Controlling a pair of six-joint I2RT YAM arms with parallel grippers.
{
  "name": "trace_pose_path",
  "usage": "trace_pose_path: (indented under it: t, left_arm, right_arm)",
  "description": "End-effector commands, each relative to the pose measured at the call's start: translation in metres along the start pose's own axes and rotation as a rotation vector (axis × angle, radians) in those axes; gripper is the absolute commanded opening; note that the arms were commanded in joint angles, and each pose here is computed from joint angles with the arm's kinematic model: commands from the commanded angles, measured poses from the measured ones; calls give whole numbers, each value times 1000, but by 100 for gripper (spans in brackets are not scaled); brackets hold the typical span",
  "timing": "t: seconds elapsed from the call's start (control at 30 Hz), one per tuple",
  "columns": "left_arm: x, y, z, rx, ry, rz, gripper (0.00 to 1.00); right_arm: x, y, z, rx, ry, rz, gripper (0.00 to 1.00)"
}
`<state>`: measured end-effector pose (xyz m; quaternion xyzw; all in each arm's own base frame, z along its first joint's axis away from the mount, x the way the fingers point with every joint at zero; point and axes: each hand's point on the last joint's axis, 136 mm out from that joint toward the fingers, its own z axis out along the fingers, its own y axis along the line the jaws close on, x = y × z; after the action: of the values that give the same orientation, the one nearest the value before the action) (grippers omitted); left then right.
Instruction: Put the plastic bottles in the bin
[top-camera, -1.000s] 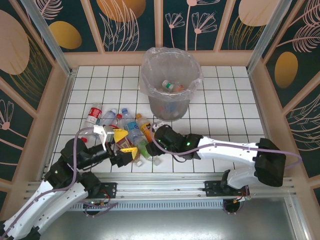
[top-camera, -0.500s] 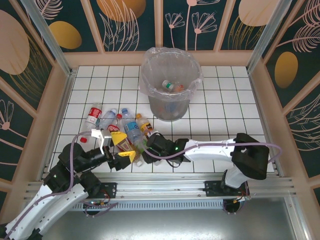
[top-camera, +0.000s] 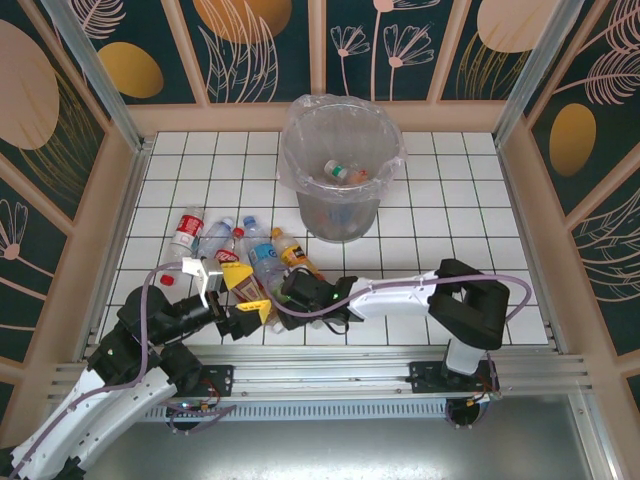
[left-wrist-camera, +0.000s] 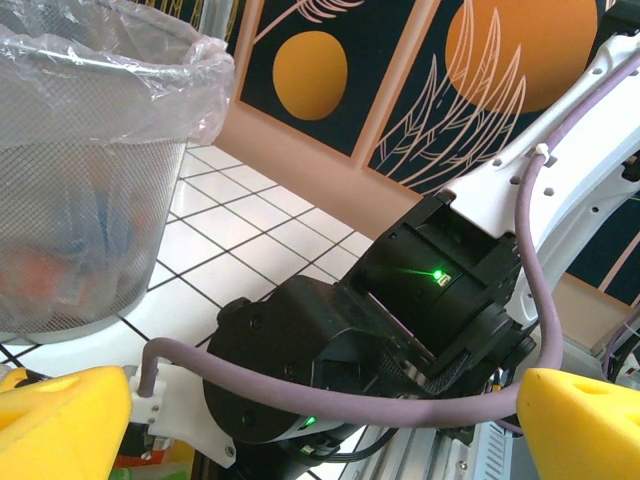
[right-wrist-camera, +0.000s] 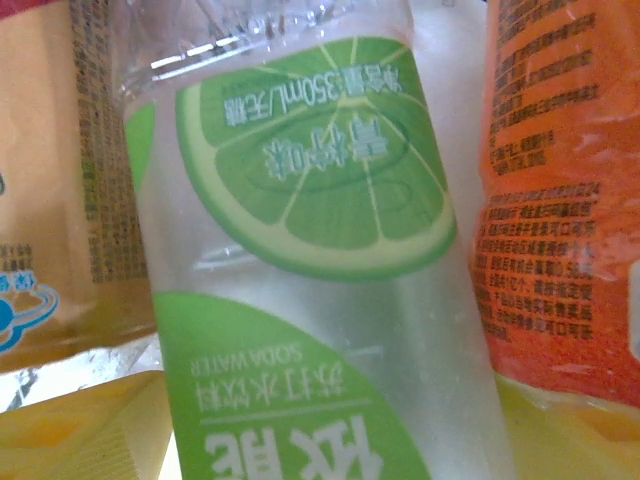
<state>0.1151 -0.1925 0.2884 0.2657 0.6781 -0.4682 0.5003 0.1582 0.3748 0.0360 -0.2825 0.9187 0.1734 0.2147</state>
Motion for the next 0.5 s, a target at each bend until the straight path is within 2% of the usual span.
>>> trace_pose_path:
  t: [0.0, 0.2, 0.47]
  left_arm:
    - [0, 1, 2, -1, -8, -8, 99]
    - [0, 2, 1, -6, -9, -9, 98]
    - [-2, 1, 0, -6, -17, -5, 98]
  right_arm:
    - [-7, 5, 2, 5, -10, -32, 77]
    - [-8, -3, -8, 21, -23, -41, 64]
    - [-16, -1, -45, -60, -81, -40, 61]
